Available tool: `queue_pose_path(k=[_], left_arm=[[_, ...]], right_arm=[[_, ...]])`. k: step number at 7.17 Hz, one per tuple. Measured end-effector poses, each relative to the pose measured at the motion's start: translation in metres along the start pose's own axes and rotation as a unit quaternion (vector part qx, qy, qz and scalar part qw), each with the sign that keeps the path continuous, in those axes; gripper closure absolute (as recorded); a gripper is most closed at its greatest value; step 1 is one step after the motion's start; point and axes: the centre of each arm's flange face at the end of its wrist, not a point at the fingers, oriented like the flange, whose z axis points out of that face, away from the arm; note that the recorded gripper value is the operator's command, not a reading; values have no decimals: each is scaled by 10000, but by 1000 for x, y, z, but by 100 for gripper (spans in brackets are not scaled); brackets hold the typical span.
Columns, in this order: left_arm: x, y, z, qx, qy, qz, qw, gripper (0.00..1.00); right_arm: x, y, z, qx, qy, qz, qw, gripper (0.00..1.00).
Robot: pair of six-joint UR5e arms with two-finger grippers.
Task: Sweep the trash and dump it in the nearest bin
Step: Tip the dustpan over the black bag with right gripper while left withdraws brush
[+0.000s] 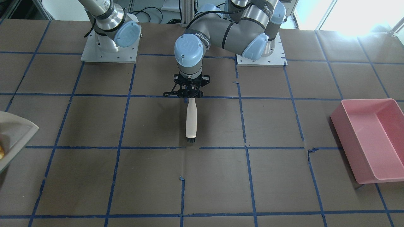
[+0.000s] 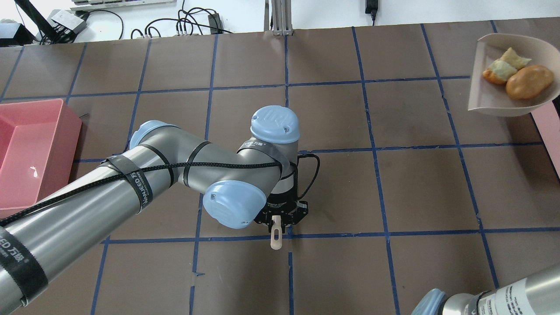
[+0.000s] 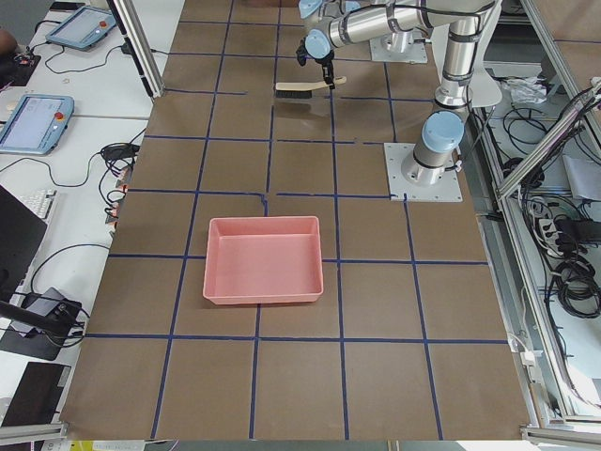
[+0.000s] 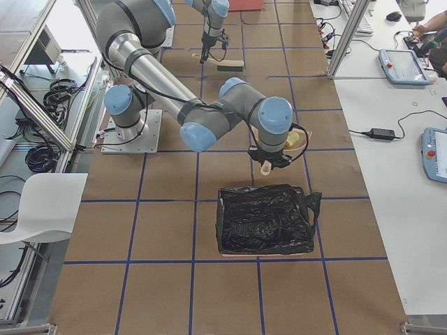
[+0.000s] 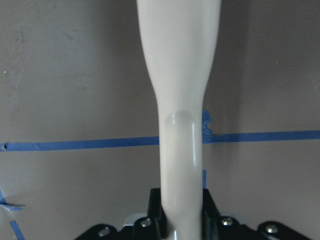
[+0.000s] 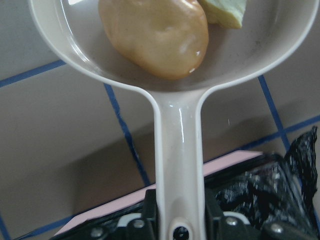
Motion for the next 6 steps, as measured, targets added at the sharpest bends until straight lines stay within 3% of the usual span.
queue_pose_path(k=[3, 6], left_arm=[[7, -1, 5, 20, 87, -39, 10000, 100], [18, -9, 10, 157, 359, -65, 9992, 100]], right_arm=[[-25, 110, -63, -190, 323, 719, 9967, 100], [-38, 189, -76, -388, 454, 1191, 9911, 100]])
